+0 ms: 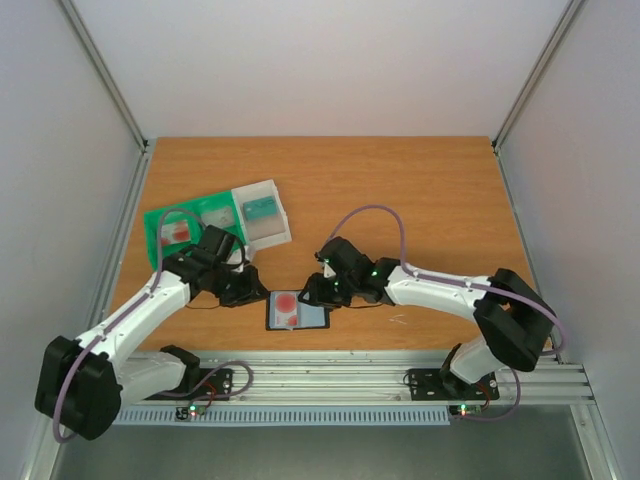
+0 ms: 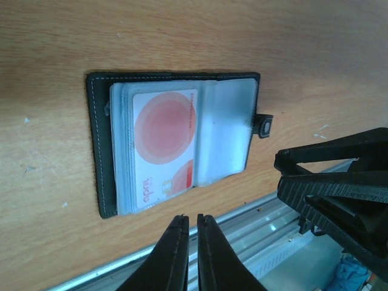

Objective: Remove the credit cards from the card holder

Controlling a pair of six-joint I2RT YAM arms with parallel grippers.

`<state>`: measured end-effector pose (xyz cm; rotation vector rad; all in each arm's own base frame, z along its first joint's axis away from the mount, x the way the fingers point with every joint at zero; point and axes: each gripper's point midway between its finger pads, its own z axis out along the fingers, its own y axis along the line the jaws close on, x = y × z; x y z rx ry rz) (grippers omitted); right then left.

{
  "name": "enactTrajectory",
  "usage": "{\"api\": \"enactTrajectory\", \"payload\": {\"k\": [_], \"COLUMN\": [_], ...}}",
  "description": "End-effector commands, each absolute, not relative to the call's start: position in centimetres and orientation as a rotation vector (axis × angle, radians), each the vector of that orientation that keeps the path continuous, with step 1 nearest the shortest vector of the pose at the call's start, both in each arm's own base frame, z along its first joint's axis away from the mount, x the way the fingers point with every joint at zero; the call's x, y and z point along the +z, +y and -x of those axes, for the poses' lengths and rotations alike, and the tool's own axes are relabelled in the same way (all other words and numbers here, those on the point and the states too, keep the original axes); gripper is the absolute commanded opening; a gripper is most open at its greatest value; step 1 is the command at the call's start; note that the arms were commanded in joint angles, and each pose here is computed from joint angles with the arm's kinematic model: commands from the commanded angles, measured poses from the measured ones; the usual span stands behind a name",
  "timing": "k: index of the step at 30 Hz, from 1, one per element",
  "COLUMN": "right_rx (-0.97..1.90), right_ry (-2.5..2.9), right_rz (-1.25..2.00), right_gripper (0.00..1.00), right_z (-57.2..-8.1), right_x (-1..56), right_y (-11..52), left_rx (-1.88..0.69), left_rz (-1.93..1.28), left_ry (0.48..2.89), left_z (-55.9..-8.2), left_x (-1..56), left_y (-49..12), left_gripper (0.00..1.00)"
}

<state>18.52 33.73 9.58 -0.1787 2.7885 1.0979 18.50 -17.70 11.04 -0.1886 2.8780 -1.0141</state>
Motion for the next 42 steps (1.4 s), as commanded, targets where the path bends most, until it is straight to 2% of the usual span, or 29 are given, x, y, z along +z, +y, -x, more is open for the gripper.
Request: {"api": "enactTrajectory", "payload": {"k": [1, 5, 23, 37, 42], "right_rx": [1.160, 1.151, 1.182, 1.071, 1.081], "right_ry": [2.774, 2.797, 2.861, 2.888, 2.889], "right_rz": [0.206, 0.205, 0.225, 0.199, 0.195], "right_gripper": [0.33, 0.30, 0.21, 0.16, 0.14], "right_z": [-18.7, -18.6, -18.6, -19.0, -19.1], "right_x": [9.2, 8.0, 5.2, 3.1, 2.9], "right_y": [35.5, 35.8, 37.4, 36.5, 36.6], "left_rx": [-1.038, -1.081, -1.018, -0.992, -1.051], "left_rz": [0.185, 0.183, 0.232, 0.226, 0.204], "left_ry": [2.829, 2.857, 2.925, 2.925, 2.891], "left_z": [-20.0, -19.7, -18.9, -19.1, -19.1], "left_x": [9.9, 8.2, 3.0, 2.9, 4.2], "left_y": [-18.6, -19.2, -18.5, -18.3, -18.8], "left_gripper": [0.05, 0.01, 0.01, 0.01, 0.05]}}
